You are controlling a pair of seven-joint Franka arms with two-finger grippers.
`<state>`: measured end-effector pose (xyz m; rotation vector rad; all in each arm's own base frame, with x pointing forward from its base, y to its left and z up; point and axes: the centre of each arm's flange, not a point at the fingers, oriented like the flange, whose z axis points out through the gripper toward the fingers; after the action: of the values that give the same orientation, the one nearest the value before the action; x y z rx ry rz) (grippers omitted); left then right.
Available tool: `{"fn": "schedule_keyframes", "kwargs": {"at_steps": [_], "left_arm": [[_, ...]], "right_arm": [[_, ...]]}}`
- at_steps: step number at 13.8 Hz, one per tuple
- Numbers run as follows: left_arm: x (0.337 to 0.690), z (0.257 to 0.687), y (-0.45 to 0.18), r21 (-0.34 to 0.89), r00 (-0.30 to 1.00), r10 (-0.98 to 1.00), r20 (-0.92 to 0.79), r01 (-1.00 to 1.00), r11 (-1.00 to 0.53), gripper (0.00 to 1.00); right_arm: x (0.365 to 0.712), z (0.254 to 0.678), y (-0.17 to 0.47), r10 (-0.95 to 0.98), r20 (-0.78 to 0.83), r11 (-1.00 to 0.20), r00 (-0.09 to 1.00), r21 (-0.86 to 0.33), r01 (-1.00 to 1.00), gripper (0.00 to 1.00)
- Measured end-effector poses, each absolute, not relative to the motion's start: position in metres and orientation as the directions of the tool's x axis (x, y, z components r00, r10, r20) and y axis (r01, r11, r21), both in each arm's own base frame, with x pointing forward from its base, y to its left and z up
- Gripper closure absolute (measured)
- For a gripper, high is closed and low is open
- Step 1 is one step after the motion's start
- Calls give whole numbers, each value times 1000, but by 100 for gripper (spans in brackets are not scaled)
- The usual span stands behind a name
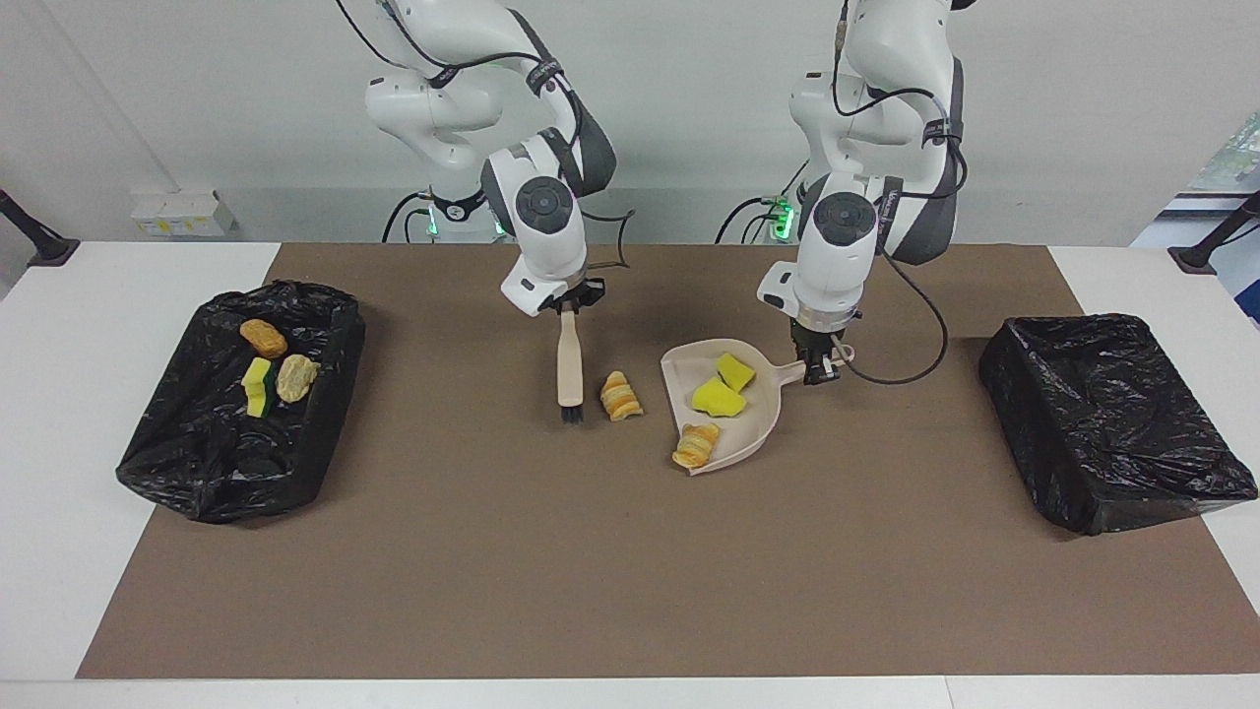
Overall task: Sweep and dump trash in bin
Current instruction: 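Brush the last bread pieces into the dustpan with the right gripper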
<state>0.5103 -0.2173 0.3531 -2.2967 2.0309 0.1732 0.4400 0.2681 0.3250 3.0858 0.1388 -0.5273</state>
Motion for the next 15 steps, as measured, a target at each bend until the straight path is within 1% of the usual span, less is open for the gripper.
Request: {"fn": "schedule_keyframes", "kwargs": {"at_steps": [2,6,7,9,12,13,15], "left_arm": [[506,352,-221,22,88,-983,-158,-995,-93,69],[485,349,-229,36,43,-981,-187,-998,-51,69],[480,349,-230,39,36,-981,-189,-998,-44,69],[476,349,-231,41,30,-981,-191,-998,-38,69],[473,348,-230,45,26,-981,-194,-998,-36,69],[472,347,-231,46,25,-981,-195,-998,-35,69],[471,348,-231,46,24,-981,-194,-998,-34,69]], "right_arm": [[438,320,282,98,-338,-995,936,-10,100,74],[435,320,313,117,-343,-993,932,-32,112,74],[434,321,324,138,-343,-990,929,-59,125,74],[431,323,345,203,-323,-975,924,-154,160,74],[426,326,359,283,-318,-939,905,-284,194,74],[425,328,362,293,-315,-931,903,-308,195,74],[425,329,364,295,-312,-929,903,-315,195,74]]}}
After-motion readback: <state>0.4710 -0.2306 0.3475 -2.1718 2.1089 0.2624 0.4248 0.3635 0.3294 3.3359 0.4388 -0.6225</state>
